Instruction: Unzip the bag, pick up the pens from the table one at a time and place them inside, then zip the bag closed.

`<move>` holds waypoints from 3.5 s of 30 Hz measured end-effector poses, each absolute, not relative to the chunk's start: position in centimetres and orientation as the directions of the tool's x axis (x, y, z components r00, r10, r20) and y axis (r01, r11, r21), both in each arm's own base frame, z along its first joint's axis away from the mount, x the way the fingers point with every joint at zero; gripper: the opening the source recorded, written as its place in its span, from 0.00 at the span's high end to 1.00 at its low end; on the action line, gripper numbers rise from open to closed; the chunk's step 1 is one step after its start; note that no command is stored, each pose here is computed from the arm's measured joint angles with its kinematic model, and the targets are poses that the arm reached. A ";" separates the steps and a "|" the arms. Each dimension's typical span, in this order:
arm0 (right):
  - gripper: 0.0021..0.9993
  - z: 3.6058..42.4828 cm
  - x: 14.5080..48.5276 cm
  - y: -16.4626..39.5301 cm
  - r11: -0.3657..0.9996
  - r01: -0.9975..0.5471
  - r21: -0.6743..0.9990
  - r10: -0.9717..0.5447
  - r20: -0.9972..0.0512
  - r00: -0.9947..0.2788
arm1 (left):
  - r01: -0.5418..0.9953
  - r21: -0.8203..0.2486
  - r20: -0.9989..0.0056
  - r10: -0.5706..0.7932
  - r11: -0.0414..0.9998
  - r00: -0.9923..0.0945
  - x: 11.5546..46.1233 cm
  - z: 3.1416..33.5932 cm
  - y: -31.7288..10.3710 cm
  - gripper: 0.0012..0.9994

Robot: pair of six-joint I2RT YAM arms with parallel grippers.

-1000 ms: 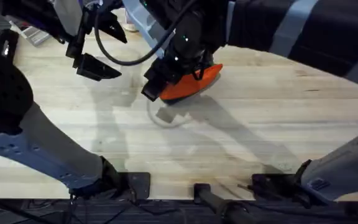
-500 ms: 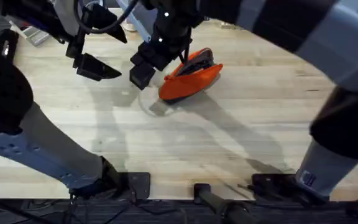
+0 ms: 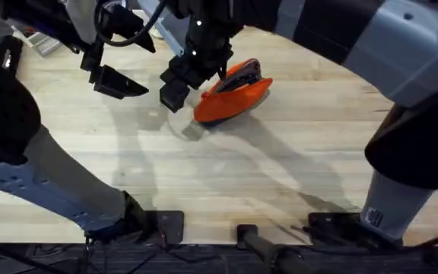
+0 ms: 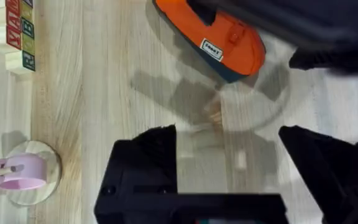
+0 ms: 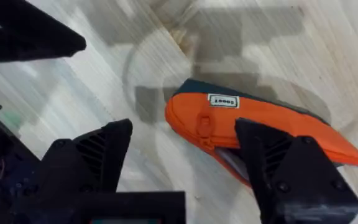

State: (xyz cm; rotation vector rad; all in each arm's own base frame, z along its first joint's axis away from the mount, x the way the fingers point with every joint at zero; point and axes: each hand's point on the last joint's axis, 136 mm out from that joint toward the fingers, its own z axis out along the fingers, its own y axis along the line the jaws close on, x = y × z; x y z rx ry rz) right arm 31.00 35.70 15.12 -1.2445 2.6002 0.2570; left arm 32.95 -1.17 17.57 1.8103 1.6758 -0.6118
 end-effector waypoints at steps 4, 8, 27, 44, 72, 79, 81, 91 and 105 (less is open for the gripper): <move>0.00 15.1 31.2 35.5 0.625 -0.779 0.041 -0.738 -0.293 -0.607 | 0.993 0.112 -0.685 0.721 -0.032 0.101 32.9 17.6 -1.2 0.01; 0.00 15.0 31.9 34.9 0.637 -0.771 0.000 -0.738 -0.289 -0.609 | 0.993 0.112 -0.685 0.721 -0.032 0.101 32.9 17.6 -1.2 0.01; 0.00 12.6 33.2 34.3 0.655 -0.755 -0.037 -0.737 -0.250 -0.628 | 0.993 0.112 -0.685 0.721 -0.031 0.100 32.9 17.6 -1.2 0.01; 0.03 11.6 33.3 33.7 0.662 -0.749 -0.038 -0.737 -0.215 -0.641 | 0.993 0.112 -0.685 0.721 -0.032 0.100 32.9 17.6 -1.2 0.01; 0.97 11.5 33.2 33.2 0.661 -0.749 -0.038 -0.740 -0.198 -0.643 | 0.993 0.112 -0.685 0.721 -0.032 0.101 32.9 17.6 -1.2 0.00; 0.97 11.6 33.2 33.2 0.661 -0.749 -0.038 -0.740 -0.199 -0.643 | 0.993 0.112 -0.685 0.721 -0.032 0.101 32.9 17.6 -1.2 0.00; 0.97 11.6 33.2 33.2 0.661 -0.749 -0.038 -0.740 -0.199 -0.643 | 0.993 0.112 -0.685 0.721 -0.032 0.101 32.9 17.6 -1.2 0.01; 0.97 11.8 33.9 32.6 0.675 -0.737 -0.039 -0.727 -0.204 -0.656 | 0.993 0.112 -0.685 0.721 -0.032 0.101 32.9 17.6 -1.2 0.01; 0.97 19.1 34.5 31.1 0.691 -0.721 -0.054 -0.687 -0.361 -0.631 | 0.993 0.112 -0.685 0.721 -0.032 0.101 32.9 17.6 -1.2 0.00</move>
